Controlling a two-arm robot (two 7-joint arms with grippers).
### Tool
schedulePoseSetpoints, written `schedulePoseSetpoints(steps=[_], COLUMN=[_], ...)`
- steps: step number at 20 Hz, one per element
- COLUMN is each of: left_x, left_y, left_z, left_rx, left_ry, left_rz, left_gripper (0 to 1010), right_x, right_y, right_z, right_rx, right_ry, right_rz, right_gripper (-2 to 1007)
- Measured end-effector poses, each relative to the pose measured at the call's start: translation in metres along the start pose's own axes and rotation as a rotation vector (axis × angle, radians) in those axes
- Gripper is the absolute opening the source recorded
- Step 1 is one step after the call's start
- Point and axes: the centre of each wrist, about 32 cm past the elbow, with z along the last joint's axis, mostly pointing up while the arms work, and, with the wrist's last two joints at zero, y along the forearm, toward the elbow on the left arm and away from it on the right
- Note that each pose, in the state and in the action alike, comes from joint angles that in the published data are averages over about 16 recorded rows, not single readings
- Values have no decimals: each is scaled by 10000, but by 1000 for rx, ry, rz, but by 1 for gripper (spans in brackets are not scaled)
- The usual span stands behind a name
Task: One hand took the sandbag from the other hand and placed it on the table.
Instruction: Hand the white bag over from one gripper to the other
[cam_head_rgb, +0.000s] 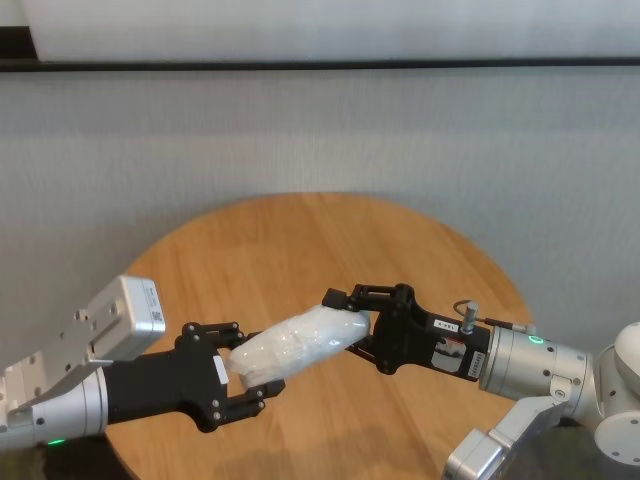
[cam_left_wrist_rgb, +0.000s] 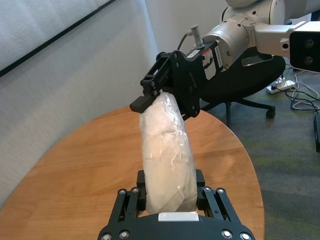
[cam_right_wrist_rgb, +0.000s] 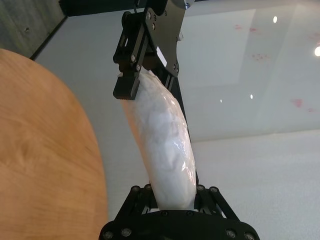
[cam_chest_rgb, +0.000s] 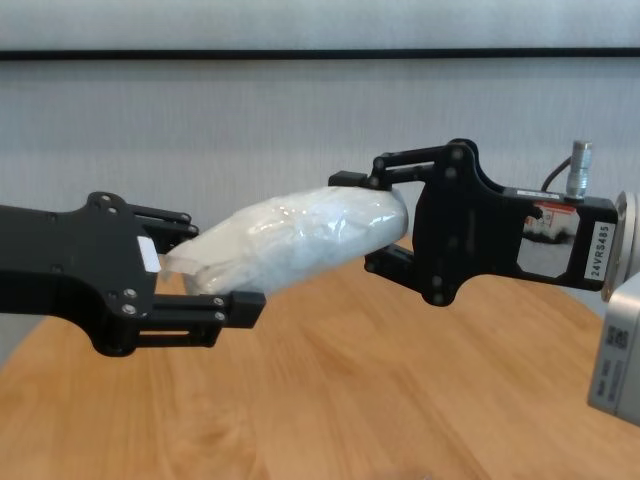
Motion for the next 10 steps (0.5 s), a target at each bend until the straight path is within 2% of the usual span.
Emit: schedulePoseSetpoints(steps=[5, 10], left_x=[0, 0], left_y=[0, 0], left_z=[0, 0], left_rx=[0, 0], left_ry=[0, 0], left_rz=[0, 0], left_gripper=[609, 699], right_x=[0, 0], right_y=[0, 0], right_z=[0, 0], right_rx=[0, 0], right_ry=[0, 0], right_rz=[0, 0], right_gripper=[307, 306])
